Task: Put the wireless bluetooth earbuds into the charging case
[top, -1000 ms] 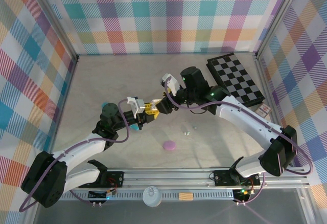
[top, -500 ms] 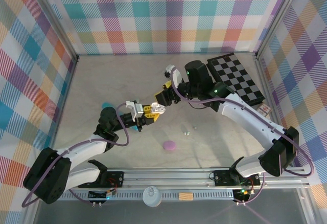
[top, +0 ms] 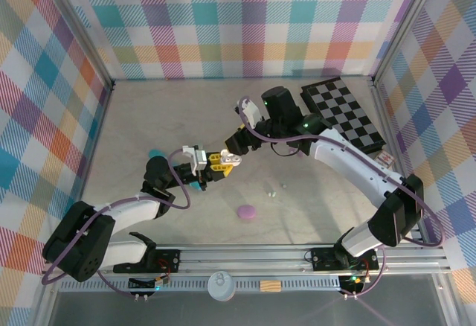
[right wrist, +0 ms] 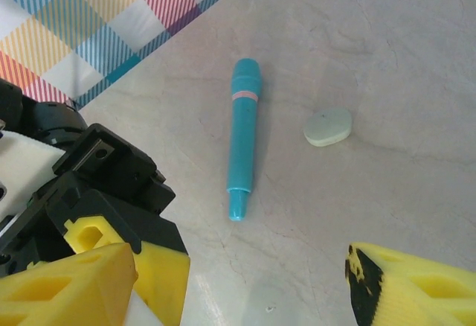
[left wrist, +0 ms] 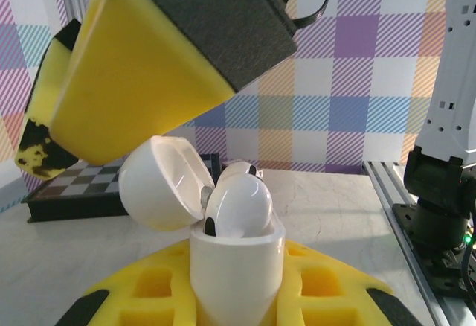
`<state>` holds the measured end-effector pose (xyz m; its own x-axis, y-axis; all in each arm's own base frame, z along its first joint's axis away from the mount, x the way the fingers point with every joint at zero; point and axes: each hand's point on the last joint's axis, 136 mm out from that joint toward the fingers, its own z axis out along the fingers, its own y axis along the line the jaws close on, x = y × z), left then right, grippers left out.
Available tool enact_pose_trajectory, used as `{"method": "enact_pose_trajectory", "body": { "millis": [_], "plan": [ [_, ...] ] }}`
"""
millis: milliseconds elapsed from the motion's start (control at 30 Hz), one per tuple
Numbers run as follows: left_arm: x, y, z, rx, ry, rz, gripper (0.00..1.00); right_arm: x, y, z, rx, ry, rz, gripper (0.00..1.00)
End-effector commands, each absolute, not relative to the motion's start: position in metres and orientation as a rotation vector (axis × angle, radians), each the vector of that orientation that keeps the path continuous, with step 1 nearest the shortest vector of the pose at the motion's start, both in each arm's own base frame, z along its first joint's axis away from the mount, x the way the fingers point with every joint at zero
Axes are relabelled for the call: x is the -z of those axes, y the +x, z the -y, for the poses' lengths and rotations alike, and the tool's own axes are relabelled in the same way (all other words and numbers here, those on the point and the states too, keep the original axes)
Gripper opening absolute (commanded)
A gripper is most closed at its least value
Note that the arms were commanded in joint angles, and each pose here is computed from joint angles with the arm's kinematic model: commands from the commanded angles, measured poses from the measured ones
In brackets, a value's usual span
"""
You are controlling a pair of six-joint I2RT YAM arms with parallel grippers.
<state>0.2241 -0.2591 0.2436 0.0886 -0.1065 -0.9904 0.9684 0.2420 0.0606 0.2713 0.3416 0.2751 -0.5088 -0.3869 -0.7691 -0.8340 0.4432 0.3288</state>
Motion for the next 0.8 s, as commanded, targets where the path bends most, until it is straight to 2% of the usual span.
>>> {"method": "enact_pose_trajectory", "body": {
  "millis": [0,167,433,600,767],
  "plan": [
    [-0.259,0.226,0.254,0.972,0.979,-1.110,0.00,-0.277,0.254,-0.333,-0.955,-1.115,-2.076,0.75],
    [-0.256,0.235,0.251,0.923,0.957,-1.158,0.00,-0.276,0.236,-0.327,-0.982,-1.201,-2.048,0.75],
    [-0.251,0.229,0.252,0.916,1.014,-1.191,0.00,-0.295,0.243,-0.317,-0.902,-1.146,-1.894,0.76],
    [-0.258,0.211,0.256,0.990,1.101,-1.173,0.00,-0.291,0.205,-0.314,-0.951,-1.408,-1.610,0.76],
    [-0.265,0.198,0.256,1.026,1.160,-1.172,0.00,-0.283,0.190,-0.316,-0.995,-1.558,-1.546,0.70]
  ]
}}
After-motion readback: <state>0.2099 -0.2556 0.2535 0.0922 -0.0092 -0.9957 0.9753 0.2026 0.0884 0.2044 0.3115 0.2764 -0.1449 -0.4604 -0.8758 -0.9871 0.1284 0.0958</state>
